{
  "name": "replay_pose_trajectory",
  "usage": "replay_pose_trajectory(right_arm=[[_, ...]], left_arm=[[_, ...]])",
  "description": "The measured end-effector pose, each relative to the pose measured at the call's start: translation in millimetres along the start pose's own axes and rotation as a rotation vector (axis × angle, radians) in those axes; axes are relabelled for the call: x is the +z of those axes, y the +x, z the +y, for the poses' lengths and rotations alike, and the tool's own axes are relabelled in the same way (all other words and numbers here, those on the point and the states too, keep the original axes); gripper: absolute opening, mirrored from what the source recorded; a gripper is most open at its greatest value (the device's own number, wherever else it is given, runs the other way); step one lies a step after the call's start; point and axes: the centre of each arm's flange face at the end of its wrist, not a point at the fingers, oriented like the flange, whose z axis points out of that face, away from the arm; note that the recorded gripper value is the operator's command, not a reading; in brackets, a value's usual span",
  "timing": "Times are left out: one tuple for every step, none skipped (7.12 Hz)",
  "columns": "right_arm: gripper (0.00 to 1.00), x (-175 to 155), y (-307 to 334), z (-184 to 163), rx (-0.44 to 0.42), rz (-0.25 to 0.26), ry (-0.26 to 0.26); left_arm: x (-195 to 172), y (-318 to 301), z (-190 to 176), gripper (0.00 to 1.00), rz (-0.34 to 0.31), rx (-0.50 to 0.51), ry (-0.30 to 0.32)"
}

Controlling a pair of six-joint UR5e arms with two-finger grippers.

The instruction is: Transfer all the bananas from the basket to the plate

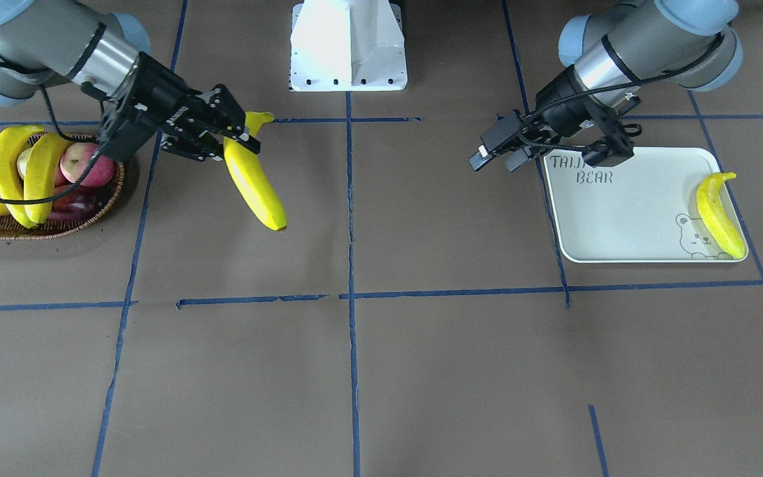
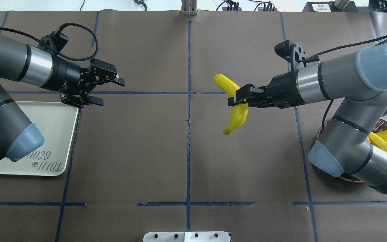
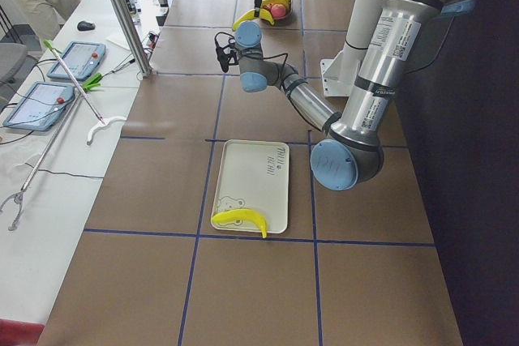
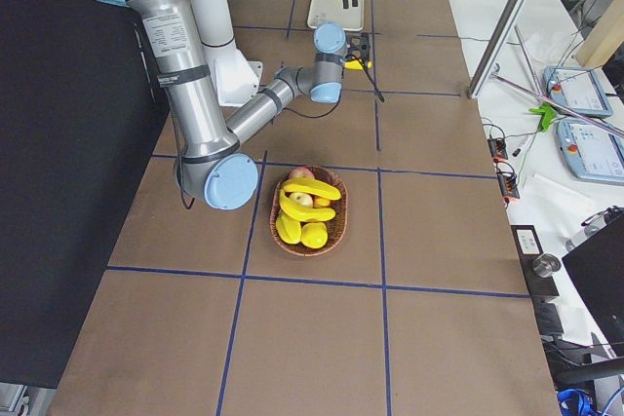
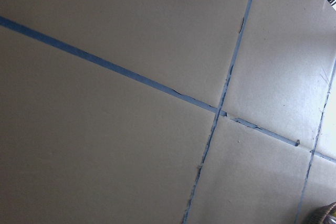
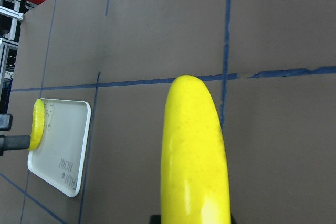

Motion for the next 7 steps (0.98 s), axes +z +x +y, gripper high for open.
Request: replay_pose_trajectory(right_arm=[[0.0, 22.3, -20.6, 14.2, -0.002, -0.021, 0.02], [0.01, 42.8, -41.0, 27.0, -0.003, -0.029, 0.033], [0.01, 58.4, -62.0, 34.9, -0.002, -0.023, 0.03], [0.01, 69.2, -79.9, 41.8, -0.004, -0.019, 0.018], [0.01, 76.0, -92.0, 48.8, -0.01, -0.022, 0.004], [0.02, 79.1, -100.5, 52.8, -0.014, -0.029, -0.003], [0.03, 80.5, -104.8, 55.0, -0.017, -0.035, -0.007]], left_arm=[[12.2, 23.4, 13.8, 1.0, 0.025, -0.089, -0.005], [26.0, 44.8, 29.5, 1.0, 0.054, -0.166, 0.004], [39.7, 55.9, 44.3, 1.0, 0.067, -0.206, 0.007], [51.2, 65.1, 54.9, 1.0, 0.054, -0.235, 0.008], [60.3, 72.2, 62.6, 1.0, 0.028, -0.256, 0.009], [67.4, 74.8, 69.7, 1.0, 0.009, -0.265, 0.005], [72.3, 75.2, 74.8, 1.0, -0.002, -0.267, -0.001]])
